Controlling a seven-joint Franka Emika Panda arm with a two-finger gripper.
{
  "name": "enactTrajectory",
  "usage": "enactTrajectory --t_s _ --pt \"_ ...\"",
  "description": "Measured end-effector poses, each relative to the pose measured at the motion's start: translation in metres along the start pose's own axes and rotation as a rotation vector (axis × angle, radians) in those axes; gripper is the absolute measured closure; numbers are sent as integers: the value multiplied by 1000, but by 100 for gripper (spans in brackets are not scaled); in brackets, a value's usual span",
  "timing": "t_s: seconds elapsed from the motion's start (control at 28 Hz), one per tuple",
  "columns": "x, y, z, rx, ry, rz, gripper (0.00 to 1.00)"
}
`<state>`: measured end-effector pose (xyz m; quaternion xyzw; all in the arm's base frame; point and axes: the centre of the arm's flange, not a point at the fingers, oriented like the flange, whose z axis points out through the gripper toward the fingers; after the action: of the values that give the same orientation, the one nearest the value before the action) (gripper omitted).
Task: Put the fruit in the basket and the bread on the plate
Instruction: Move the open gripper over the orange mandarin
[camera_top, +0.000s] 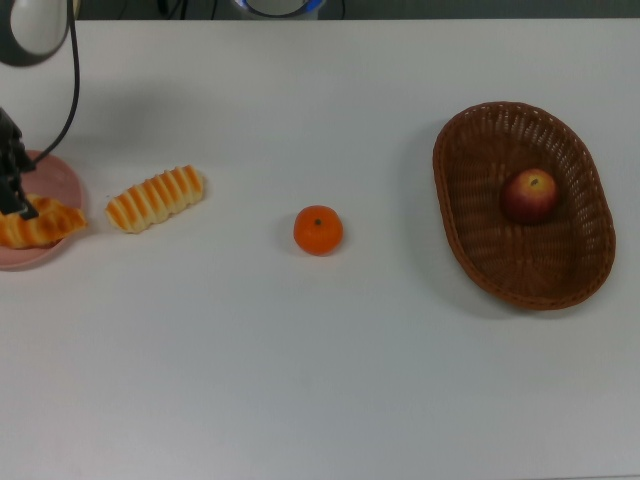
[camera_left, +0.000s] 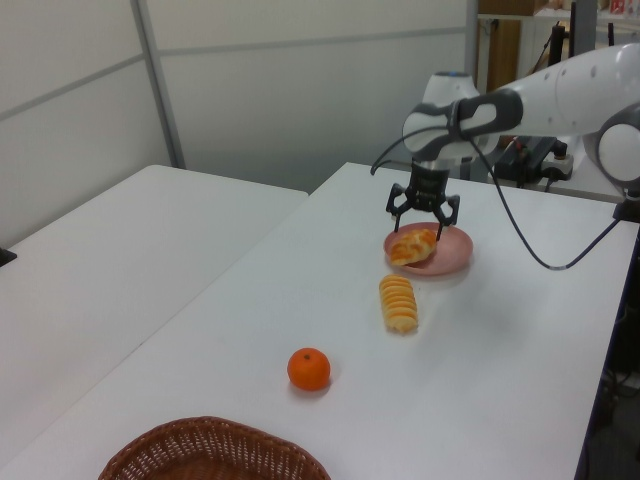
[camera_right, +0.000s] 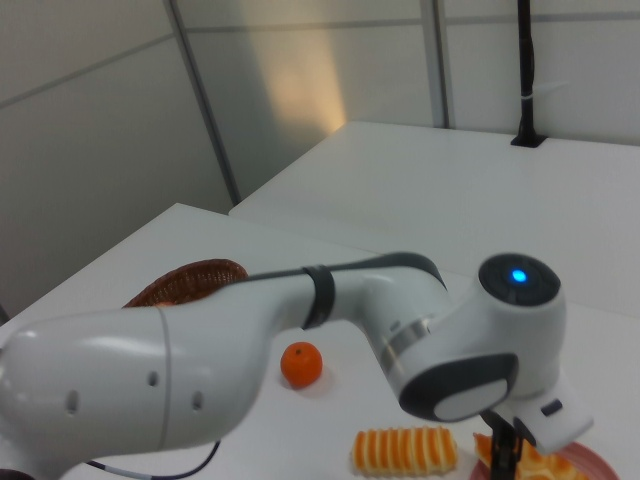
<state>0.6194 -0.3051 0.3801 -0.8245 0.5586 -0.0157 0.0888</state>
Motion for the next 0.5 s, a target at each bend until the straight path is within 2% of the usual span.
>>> enactTrajectory --t_s 0.18,0.25,0.36,0.39,0.5 --pt "-24 -10 -21 -20 -41 -87 0" --pt "-43 -26 -19 -28 -59 -144 0" --pt "-76 -55 -8 -37 -78 -233 0" --pt "-97 -71 -1 -47 -87 -279 0" --pt "-141 -100 13 -79 -91 -380 0"
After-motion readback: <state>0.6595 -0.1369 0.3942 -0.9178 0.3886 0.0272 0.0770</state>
